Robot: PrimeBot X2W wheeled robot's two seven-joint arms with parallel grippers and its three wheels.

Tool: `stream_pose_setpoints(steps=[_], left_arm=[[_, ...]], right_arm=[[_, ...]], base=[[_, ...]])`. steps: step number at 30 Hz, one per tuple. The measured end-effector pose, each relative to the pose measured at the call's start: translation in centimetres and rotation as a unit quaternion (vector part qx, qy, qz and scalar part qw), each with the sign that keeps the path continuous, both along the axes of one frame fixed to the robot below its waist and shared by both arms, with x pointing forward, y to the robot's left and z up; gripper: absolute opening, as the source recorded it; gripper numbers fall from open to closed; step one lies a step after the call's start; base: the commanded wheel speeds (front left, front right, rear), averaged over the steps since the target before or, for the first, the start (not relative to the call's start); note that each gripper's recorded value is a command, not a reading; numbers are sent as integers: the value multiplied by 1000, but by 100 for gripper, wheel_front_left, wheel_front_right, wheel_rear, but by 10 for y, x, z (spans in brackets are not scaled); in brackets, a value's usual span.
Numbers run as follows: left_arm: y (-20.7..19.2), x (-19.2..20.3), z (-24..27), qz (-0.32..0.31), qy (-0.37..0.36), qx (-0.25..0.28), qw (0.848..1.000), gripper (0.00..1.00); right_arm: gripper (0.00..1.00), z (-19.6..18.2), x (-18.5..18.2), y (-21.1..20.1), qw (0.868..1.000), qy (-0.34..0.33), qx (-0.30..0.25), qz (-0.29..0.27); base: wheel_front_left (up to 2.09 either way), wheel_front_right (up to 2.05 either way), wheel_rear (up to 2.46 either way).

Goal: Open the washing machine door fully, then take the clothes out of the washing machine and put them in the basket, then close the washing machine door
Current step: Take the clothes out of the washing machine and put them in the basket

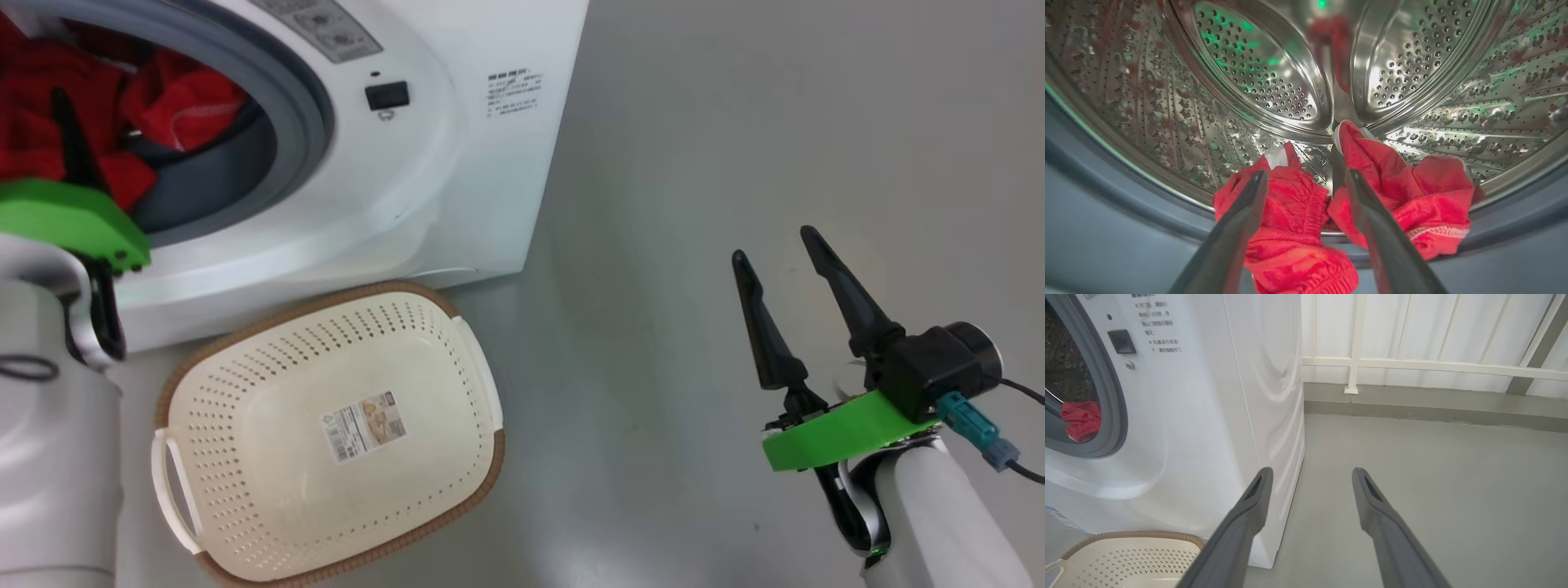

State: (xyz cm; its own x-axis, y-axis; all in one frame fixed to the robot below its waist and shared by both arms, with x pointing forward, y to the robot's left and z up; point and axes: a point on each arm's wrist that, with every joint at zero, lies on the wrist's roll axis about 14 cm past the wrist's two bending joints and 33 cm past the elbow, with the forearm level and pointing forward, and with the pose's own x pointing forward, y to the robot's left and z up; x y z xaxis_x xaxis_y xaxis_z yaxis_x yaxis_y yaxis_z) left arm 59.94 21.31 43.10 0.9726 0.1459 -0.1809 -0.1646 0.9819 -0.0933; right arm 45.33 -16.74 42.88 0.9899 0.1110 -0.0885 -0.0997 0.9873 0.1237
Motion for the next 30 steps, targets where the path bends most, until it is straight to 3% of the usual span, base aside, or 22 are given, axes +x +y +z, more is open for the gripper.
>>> stream_pose_setpoints(steps=[12,19,23,24,25,26,27,30], left_arm=[[9,13,-57,-4,165,72,984,100],[25,-3,-83,-1,266,113,957,100],[29,-3,-88,0,285,116,951,100],[30,-2,-89,0,289,116,950,95],[29,-2,-91,-2,294,115,949,51],[28,-4,-95,-4,303,113,946,29],[27,-4,-97,-6,308,113,945,0],[23,-1,-98,-13,303,113,946,0]], right_arm=[[100,-23,5,8,999,30,17,11],[100,-25,0,11,999,36,25,14],[100,-28,-1,8,999,41,25,10],[100,-29,-1,7,999,42,26,9],[100,-30,-1,7,999,44,27,8],[100,-31,-2,7,999,45,27,7],[100,-32,-2,7,998,47,28,6],[100,-35,-2,7,998,51,29,5]], base=[[0,0,0],[0,0,0],[0,0,0],[0,0,0],[0,0,0],[0,0,0],[0,0,0],[0,0,0]])
